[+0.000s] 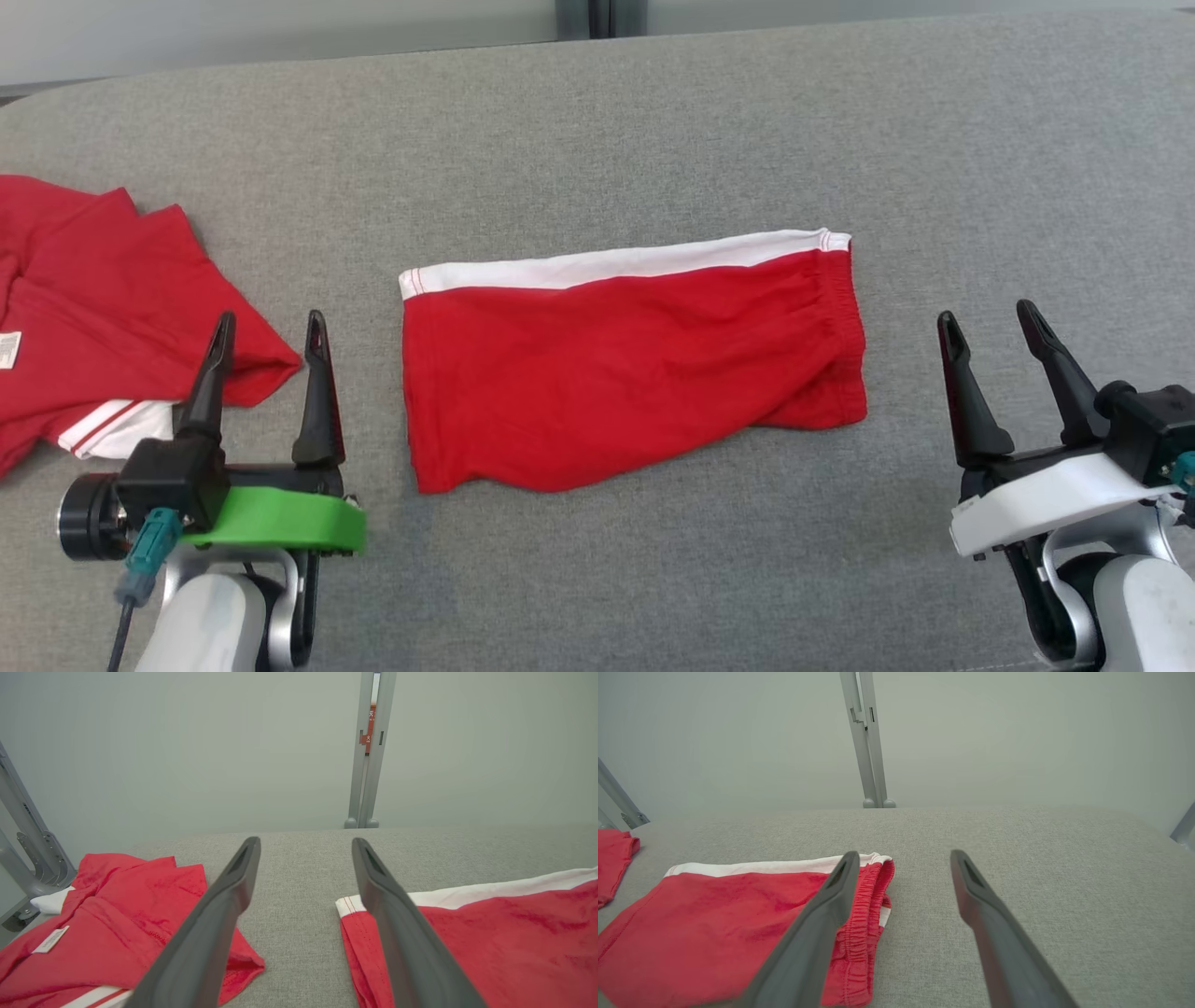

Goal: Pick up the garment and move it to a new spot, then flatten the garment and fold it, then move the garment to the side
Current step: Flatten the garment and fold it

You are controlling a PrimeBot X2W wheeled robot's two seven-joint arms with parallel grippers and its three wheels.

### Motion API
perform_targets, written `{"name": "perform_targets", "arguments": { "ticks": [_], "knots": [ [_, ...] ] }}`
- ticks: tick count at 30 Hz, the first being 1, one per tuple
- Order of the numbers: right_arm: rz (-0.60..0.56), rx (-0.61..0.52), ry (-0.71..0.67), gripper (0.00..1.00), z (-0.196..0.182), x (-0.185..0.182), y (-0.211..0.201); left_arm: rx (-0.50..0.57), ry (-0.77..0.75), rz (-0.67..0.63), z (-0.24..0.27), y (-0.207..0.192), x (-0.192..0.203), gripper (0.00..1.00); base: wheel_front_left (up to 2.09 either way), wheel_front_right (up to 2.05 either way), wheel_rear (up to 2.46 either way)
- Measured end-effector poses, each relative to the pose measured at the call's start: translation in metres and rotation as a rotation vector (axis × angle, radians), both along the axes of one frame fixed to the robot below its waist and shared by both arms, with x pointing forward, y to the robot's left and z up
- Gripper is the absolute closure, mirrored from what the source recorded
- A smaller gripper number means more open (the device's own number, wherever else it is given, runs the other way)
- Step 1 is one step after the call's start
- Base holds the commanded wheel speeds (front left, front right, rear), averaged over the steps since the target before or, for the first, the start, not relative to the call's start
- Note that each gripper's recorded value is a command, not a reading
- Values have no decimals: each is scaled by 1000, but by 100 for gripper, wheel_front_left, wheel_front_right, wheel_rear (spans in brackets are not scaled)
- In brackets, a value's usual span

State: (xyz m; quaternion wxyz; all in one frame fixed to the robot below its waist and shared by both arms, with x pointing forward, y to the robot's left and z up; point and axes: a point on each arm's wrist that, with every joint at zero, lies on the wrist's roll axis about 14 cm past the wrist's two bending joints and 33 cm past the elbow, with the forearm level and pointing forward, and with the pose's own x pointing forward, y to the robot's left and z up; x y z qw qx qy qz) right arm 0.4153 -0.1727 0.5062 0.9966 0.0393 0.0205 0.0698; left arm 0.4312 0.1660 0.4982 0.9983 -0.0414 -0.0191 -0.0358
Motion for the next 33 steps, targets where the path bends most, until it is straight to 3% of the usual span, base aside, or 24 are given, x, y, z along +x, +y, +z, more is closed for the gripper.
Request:
{"name": "perform_targets", "arguments": {
  "ticks": [10, 17, 18, 19, 20, 21, 22, 33],
  "knots": [
    [67, 35, 195, 0, -76, 35, 27, 0, -37, -34, 1, -9, 30, 0, 0, 0, 0],
    [91, 84, 342, 0, -131, 37, 46, 17, -6, -39, -14, -9, 32, 0, 0, 0, 0],
    [96, 91, 348, 7, -133, 38, 49, 20, -4, -41, -15, -10, 32, 0, 0, 0, 0],
    [101, 101, 352, 31, -135, 38, 51, 20, -3, -43, -16, -10, 33, 0, 0, 0, 0],
    [103, 111, 355, 61, -136, 37, 53, 20, -5, -46, -15, -11, 33, 0, 0, 0, 0],
    [105, 116, 355, 75, -136, 37, 53, 19, -8, -51, -15, -13, 33, 0, 0, 0, 0],
    [104, 124, 350, 100, -134, 37, 53, 17, -12, -57, -13, -15, 34, 0, 0, 0, 0],
    [33, 97, 282, 100, -104, 25, -1, 2, -49, -86, 3, -29, 26, 0, 0, 0, 0]
  ]
}}
